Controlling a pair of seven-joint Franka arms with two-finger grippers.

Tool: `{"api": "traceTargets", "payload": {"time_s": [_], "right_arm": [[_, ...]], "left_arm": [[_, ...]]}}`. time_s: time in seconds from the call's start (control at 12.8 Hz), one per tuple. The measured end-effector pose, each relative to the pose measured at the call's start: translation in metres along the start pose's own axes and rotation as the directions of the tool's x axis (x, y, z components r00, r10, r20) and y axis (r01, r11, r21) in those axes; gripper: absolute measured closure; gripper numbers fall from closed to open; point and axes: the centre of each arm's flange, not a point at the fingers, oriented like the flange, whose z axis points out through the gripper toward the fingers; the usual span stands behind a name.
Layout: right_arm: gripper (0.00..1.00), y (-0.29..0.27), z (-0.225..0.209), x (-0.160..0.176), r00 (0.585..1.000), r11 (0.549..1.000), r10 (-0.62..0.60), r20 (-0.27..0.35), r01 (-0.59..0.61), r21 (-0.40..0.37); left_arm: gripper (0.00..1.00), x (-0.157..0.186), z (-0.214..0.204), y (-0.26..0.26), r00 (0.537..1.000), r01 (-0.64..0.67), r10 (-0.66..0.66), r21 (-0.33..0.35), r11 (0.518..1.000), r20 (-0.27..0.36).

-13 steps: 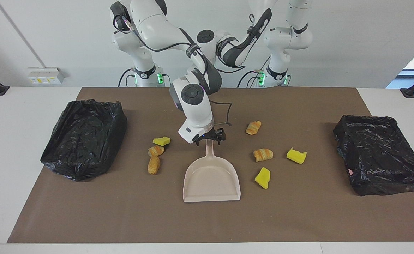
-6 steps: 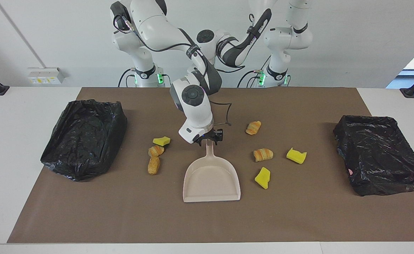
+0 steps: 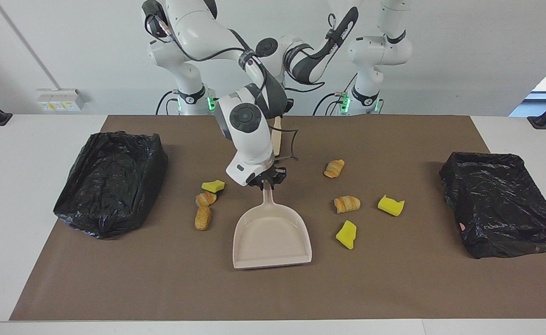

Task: Sweep and dump trash in bin
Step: 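Grasp the dustpan handle with the right gripper and lift it, then lower the dustpan near the debris while the left gripper holds the brush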

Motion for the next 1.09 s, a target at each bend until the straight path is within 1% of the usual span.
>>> {"api": "traceTargets", "payload": {"time_s": [0.16,0.23,0.39,0.55,0.7,0.86,0.94,1.09], "right_arm": [[0.68,0.028,-0.031,0.003,0.999,0.999,-0.045,-0.019,0.045,0.005],[0.68,0.046,-0.043,0.004,0.997,0.997,-0.073,-0.009,0.073,0.001],[0.68,0.091,-0.061,0.006,0.991,0.991,-0.134,0.028,0.134,-0.003],[0.68,0.137,-0.079,0.005,0.974,0.977,-0.211,0.084,0.212,0.003],[0.68,0.172,-0.099,0.004,0.938,0.945,-0.325,0.124,0.327,0.001],[0.68,0.195,-0.110,0.003,0.902,0.911,-0.406,0.149,0.412,-0.012],[0.68,0.200,-0.111,0.004,0.872,0.882,-0.465,0.154,0.472,-0.006],[0.68,0.198,-0.108,0.002,0.782,0.795,-0.601,0.167,0.607,0.021]], "left_arm": [[0.74,0.021,-0.016,-0.032,1.000,-0.017,0.016,0.033,0.999,0.020],[0.74,0.030,-0.024,-0.048,0.999,-0.023,0.022,0.042,0.999,0.026],[0.74,0.052,-0.040,-0.086,0.999,-0.034,0.033,0.035,0.999,0.024],[0.74,0.086,-0.062,-0.142,1.000,-0.021,0.021,-0.010,1.000,0.010],[0.74,0.120,-0.080,-0.203,1.000,-0.028,0.027,-0.052,0.998,-0.014],[0.74,0.149,-0.090,-0.259,0.998,-0.047,0.045,-0.049,0.998,-0.040],[0.74,0.162,-0.091,-0.284,0.997,-0.065,0.063,-0.047,0.997,-0.046],[0.74,0.188,-0.087,-0.337,0.992,-0.114,0.110,-0.062,0.992,-0.063]]}}
